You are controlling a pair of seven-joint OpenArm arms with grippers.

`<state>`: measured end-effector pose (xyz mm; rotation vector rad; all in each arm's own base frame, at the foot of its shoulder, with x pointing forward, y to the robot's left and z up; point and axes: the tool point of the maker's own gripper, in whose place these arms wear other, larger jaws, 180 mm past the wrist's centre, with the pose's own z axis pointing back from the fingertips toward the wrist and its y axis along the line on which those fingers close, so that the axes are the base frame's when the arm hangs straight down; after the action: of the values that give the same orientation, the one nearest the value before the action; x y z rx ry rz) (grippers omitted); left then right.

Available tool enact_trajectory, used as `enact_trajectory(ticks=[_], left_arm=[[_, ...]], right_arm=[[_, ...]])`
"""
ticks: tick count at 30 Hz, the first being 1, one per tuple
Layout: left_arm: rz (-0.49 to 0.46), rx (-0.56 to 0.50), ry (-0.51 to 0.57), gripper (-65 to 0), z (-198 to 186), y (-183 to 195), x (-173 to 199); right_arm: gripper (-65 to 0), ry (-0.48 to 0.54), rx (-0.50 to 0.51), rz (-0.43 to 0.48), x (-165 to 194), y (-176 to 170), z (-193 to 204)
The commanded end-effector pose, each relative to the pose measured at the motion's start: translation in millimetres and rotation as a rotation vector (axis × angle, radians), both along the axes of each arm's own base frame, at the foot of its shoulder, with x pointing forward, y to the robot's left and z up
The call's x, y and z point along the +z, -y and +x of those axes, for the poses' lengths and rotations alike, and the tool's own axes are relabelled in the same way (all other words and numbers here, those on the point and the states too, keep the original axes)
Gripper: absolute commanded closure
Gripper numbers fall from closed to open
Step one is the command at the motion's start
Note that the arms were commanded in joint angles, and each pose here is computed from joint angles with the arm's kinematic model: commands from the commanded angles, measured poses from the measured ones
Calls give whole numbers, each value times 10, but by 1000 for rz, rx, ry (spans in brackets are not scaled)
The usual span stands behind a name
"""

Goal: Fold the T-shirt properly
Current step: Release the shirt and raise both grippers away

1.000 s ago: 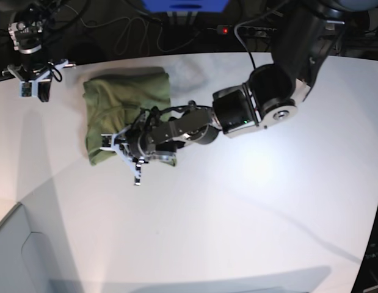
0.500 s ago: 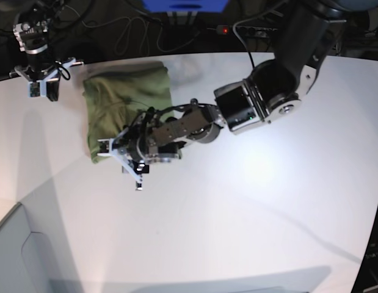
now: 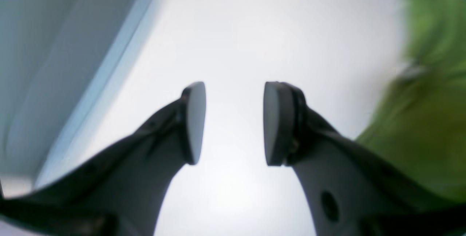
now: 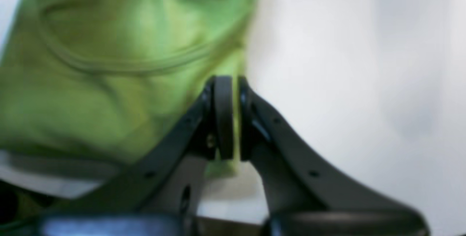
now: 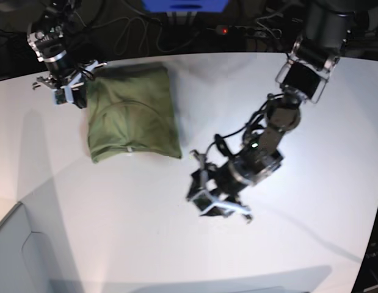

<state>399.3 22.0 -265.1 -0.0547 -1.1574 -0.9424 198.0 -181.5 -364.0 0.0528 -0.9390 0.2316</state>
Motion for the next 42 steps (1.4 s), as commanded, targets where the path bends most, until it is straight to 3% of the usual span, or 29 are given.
enact_trajectory(ticks=[1,4,8,12,18,27,32,35,42], left_arm=[[-42,48,7,-251,-31,-161,48],[-100,265,-45,-249,-214,-882,-150],[-202,501,-137,-249,-604,-1554,-451],[-311,652,-210,-248,-933,-1983,-637],[-383,724,-256,-248,-1225,-2205,-714],[-352,819,-270,-247,-1496,-2533,-782],[-330,838,-260,-247,-1638,-2600,-720],[-309,825,-266,-247,-1746,-2557,-690],[-300,902,-297,-247,-2131,-2625,-723]], right_arm=[[-2,47,24,16,104,-58,58],[-2,47,40,31,86,-128,82],[-2,28,34,49,-10,-123,87],[-2,-26,23,78,-198,-133,-12],[-2,-89,17,100,-404,-110,-171],[-2,-152,2,85,-545,42,-380],[-2,-77,24,26,-223,47,-299],[-2,-14,27,40,-24,26,-223],[-2,-19,-44,24,-82,329,-206]])
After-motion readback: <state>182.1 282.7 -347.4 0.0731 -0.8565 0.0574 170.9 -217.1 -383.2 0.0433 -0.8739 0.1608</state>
